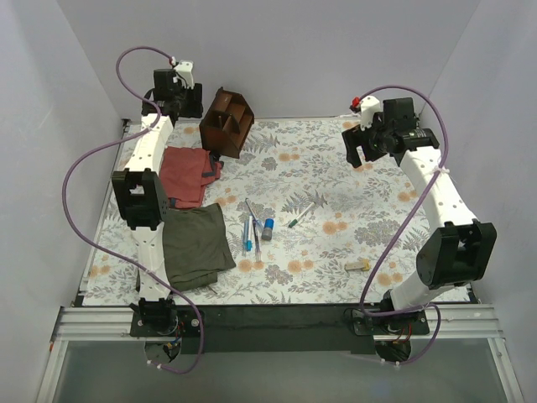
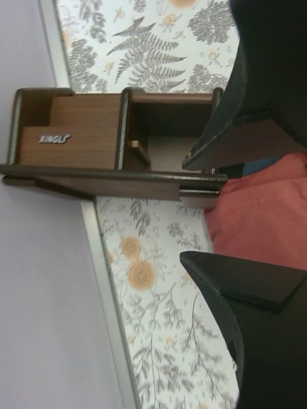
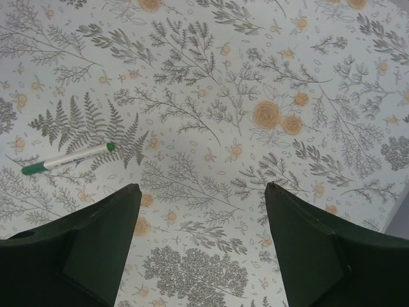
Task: Sort the stationery into containers
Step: Move the storage box to the center of the board.
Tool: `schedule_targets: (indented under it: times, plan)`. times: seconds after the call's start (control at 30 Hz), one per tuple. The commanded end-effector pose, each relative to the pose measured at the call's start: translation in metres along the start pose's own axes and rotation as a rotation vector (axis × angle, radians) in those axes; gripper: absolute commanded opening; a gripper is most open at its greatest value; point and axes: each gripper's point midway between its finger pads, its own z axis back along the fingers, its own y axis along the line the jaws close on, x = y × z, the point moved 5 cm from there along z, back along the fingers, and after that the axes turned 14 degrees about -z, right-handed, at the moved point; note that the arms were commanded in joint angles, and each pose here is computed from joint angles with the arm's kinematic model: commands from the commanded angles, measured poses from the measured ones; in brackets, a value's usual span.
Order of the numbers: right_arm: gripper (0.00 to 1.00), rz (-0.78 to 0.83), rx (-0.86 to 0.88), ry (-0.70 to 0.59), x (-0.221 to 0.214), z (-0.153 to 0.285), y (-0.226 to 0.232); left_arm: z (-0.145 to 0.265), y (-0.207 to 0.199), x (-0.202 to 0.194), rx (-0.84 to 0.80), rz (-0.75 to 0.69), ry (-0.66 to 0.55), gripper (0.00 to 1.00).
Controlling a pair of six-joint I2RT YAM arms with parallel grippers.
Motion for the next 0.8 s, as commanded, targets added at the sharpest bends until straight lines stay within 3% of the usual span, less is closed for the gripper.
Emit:
schedule_targets:
  times: [0.0,0.07,0.6,0.77]
  plan:
    - [0.87,-0.010,0.105,-0.001,0.008,0.002,0.014,0.001,-0.017,-0.005,-0.132,0.032,-0.002,0.50]
    - [0.87,-0.020,0.129,0.007,0.008,0.000,0.017,-0.006,-0.021,-0.011,-0.149,0.052,0.005,0.43]
    - [0.85,-0.032,0.139,0.047,0.000,-0.013,0.015,-0.042,-0.032,-0.029,-0.168,0.057,0.013,0.43]
    - [0.84,-0.030,0.127,0.055,-0.001,-0.014,0.013,-0.049,-0.037,-0.025,-0.174,-0.021,-0.018,0.30]
